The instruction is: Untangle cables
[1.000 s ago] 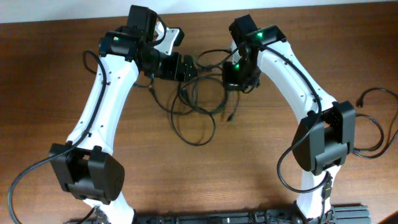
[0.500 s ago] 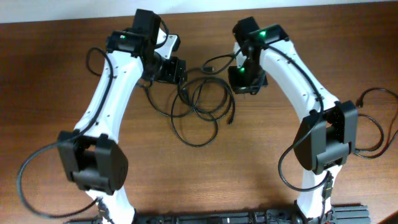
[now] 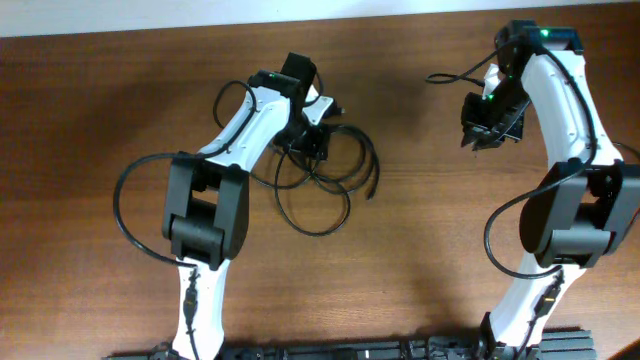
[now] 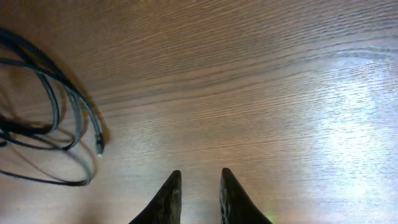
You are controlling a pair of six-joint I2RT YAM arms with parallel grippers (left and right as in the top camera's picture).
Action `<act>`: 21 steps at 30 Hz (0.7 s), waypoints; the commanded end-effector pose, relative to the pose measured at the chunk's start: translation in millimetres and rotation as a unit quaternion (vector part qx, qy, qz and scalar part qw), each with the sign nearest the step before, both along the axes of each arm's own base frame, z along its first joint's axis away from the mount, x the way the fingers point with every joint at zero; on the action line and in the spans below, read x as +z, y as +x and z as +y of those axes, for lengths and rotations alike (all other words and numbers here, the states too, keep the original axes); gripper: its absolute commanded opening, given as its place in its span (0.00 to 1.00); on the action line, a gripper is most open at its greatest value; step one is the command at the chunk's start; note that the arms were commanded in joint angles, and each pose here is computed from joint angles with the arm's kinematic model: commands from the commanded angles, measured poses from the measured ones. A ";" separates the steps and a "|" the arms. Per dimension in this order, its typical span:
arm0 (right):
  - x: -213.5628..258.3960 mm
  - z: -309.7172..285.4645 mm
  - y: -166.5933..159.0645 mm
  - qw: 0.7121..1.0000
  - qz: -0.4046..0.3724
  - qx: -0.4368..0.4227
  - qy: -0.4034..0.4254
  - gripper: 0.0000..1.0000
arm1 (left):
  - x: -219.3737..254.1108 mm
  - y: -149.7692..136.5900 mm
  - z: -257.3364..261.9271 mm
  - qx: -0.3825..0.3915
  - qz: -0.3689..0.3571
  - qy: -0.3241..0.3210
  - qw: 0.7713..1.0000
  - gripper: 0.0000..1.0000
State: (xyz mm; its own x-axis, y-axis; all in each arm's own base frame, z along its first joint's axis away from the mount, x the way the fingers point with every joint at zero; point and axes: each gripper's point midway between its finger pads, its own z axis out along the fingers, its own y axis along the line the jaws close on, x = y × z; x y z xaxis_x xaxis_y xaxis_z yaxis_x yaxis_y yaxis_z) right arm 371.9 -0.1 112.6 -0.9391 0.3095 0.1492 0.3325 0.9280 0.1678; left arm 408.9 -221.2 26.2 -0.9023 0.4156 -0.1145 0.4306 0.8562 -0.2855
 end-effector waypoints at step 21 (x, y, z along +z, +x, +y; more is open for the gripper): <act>-4.1 -3.0 -2.2 1.000 0.007 0.009 -0.009 0.16 | 99.8 31.1 2.4 0.001 -0.100 0.009 0.995 0.00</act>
